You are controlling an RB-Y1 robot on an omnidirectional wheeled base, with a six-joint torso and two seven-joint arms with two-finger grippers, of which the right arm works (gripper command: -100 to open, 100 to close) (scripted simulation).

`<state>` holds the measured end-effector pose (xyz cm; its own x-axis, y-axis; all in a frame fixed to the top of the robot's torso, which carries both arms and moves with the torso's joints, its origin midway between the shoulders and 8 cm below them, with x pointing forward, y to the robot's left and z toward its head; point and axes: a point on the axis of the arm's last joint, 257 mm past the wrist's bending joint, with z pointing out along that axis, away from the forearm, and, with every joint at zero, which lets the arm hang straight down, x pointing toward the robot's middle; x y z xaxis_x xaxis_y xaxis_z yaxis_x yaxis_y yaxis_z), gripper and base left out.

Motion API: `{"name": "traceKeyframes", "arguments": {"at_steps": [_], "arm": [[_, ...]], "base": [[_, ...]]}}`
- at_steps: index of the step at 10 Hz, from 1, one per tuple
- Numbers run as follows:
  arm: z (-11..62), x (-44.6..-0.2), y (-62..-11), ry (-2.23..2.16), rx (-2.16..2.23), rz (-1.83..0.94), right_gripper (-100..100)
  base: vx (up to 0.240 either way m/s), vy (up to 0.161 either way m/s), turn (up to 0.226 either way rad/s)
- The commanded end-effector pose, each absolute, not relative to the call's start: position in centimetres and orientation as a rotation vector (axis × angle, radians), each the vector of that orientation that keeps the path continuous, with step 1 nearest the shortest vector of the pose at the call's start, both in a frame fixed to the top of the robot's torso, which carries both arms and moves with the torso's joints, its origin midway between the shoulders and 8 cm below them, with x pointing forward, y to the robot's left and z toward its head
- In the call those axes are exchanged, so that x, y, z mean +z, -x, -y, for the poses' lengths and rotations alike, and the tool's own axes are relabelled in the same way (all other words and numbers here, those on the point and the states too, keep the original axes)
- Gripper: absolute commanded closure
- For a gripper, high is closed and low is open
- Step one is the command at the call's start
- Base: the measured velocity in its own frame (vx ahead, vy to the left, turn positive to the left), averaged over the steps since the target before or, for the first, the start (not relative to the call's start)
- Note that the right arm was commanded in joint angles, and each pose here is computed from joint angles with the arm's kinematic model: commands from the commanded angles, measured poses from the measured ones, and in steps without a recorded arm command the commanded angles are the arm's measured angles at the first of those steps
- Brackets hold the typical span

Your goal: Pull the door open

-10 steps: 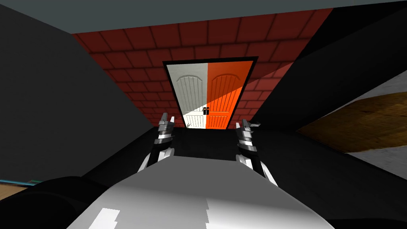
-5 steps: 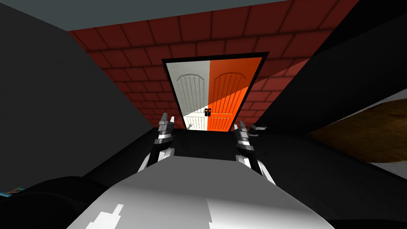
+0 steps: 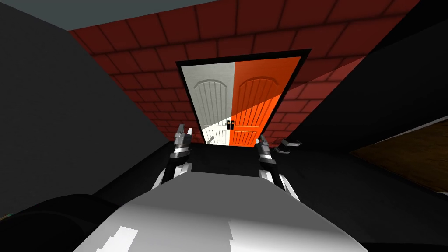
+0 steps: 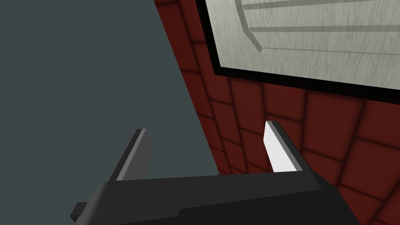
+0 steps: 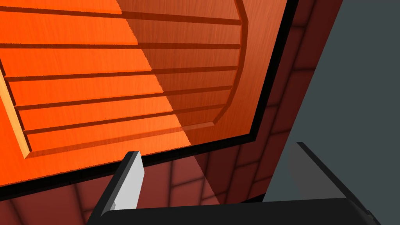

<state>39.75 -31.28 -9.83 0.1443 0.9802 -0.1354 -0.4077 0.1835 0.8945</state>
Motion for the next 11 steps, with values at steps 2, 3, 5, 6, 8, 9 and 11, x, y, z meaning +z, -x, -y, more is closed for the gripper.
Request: {"name": "traceKeyframes", "arguments": {"at_steps": [2,3,5,6,8,9,11], "arm": [[31.7,-12.3,-40.7,-0.875,1.179,-0.926,-100],[31.9,-13.4,-41.1,-0.895,1.175,-0.942,-100],[32.2,-14.9,-41.6,-0.926,1.170,-0.964,-100],[32.3,-16.0,-42.0,-0.947,1.166,-0.978,-100],[32.6,-17.5,-42.4,-0.980,1.160,-0.999,-100],[32.8,-18.6,-42.7,-1.002,1.157,-1.012,-100],[33.1,-20.6,-43.2,-1.045,1.149,-1.035,-100]], "base": [[0.186,0.062,0.052],[0.195,0.040,0.056],[0.169,0.048,0.034],[0.162,0.072,0.045],[0.161,0.054,0.032],[0.179,0.057,0.052],[0.196,0.070,0.053]]}}
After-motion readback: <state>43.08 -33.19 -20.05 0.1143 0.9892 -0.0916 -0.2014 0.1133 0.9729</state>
